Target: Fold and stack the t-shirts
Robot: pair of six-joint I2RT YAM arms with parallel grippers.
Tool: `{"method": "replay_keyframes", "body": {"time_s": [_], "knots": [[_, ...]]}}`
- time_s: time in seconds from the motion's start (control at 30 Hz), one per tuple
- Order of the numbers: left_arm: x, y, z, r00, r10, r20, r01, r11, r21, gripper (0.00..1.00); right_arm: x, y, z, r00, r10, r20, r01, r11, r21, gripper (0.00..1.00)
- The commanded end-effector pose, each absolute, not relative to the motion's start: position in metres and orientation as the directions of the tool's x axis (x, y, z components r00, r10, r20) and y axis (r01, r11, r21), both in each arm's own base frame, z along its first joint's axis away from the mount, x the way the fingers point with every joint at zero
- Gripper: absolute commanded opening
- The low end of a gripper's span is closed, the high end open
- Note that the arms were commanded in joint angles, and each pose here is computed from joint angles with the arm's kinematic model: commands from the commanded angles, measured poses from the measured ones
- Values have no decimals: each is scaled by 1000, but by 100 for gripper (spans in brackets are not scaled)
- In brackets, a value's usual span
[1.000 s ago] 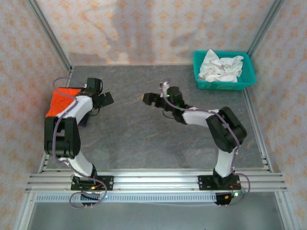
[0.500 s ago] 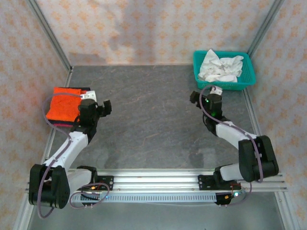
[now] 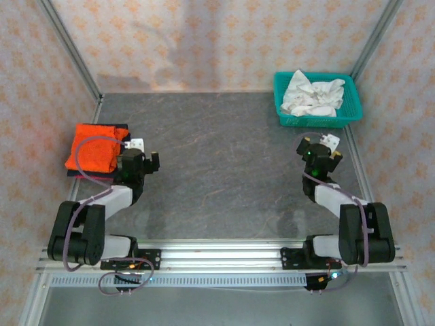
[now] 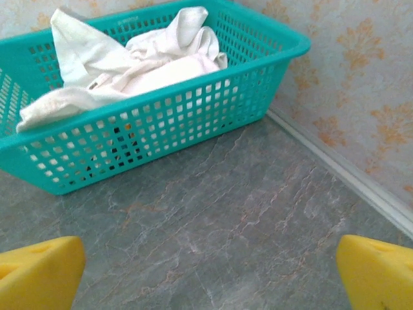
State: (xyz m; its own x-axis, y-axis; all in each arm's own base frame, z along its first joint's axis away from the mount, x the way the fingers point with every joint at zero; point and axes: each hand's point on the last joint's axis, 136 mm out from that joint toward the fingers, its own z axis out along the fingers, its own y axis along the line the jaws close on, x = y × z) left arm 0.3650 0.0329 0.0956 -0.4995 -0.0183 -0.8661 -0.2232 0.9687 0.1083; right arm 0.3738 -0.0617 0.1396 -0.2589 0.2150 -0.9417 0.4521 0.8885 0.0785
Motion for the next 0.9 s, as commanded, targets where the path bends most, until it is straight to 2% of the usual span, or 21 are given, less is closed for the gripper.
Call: {"method": "replay_keyframes", "body": {"time_s": [0.0,0.1,0.27,0.37,0.87], "knots": [[381,32,115,-434,-8,-901,-212,973,94,100,378,-49,123,-265,196,-944,369,925,88,100],[384,20,116,-379,-35,-925,-160,987,28,100,380,-43,111,-254,189,-949,333,938,98,100],[393,23,94,-391,-20,-920,-188,980,59,100,383,-40,99,-229,181,-957,309,945,105,99],[393,25,95,-387,-33,-921,-205,977,52,100,386,-42,94,-281,185,-942,323,942,89,100],[393,25,94,-395,-32,-918,-205,977,54,100,388,-44,94,-284,189,-940,336,938,87,99]]}}
